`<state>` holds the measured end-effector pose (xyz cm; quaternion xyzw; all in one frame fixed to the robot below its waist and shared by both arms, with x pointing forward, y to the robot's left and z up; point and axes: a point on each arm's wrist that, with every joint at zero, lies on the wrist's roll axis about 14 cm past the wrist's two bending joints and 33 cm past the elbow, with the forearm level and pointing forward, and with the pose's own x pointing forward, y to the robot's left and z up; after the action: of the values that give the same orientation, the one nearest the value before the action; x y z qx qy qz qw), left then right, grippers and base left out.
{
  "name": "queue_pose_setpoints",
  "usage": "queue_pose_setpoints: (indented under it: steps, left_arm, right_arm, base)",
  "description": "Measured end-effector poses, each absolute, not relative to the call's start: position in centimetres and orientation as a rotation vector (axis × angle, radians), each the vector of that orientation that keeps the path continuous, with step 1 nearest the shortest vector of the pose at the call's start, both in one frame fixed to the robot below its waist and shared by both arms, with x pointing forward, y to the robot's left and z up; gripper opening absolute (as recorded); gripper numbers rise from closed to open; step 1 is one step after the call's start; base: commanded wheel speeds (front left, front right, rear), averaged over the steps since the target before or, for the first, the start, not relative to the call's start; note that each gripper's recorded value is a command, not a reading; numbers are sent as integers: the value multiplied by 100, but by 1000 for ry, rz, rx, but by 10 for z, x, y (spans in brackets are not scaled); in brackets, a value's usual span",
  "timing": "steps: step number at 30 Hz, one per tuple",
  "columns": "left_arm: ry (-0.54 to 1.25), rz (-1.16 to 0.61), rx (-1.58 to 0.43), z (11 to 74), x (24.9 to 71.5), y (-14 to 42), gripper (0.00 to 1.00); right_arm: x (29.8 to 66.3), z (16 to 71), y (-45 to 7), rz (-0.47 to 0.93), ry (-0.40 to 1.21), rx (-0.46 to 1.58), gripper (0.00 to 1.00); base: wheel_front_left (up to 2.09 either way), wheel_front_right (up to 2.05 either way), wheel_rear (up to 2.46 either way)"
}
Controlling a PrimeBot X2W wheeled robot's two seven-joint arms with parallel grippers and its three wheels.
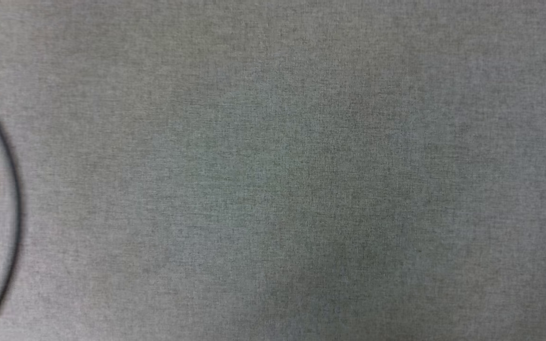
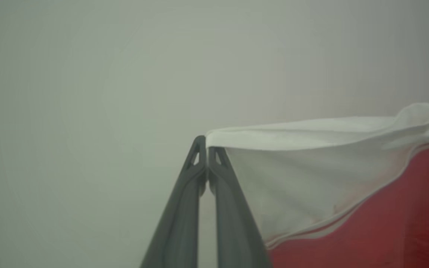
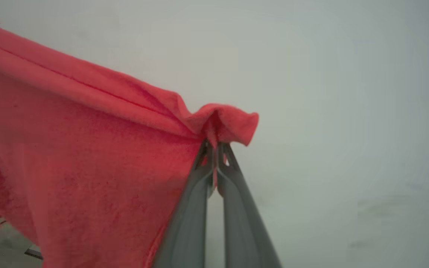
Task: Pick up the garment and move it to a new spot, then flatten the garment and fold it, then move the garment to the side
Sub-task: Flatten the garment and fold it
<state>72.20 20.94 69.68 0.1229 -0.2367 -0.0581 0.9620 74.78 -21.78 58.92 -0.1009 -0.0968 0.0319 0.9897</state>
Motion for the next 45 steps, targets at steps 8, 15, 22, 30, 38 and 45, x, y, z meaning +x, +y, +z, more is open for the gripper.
queue_pose_setpoints:
  steps: [8, 15, 22, 30, 38, 45]
  left_arm:
    - [-334, -207, 168, 624, 691, 185, 0]
    - [-191, -233, 88, 563, 623, 181, 0]
    - [-31, -212, 29, 512, 538, 187, 0]
    - [105, -172, -8, 481, 456, 196, 0]
    - [232, -157, -24, 463, 391, 201, 0]
    - [363, -216, -50, 446, 340, 188, 0]
  right_arm:
    - [716, 533, -215, 86, -79, -192, 0]
    - [663, 507, -201, 136, -9, -148, 0]
    - [595, 486, -182, 214, 58, -113, 0]
    - [531, 471, -164, 291, 129, -36, 0]
    - [487, 459, -156, 350, 200, -8, 0]
    - [455, 448, -170, 335, 260, 16, 0]
  base:
    - [0, 0, 0]
    - [0, 0, 0]
    - [0, 0, 0]
    - [0, 0, 0]
    - [0, 0, 0]
    - [0, 0, 0]
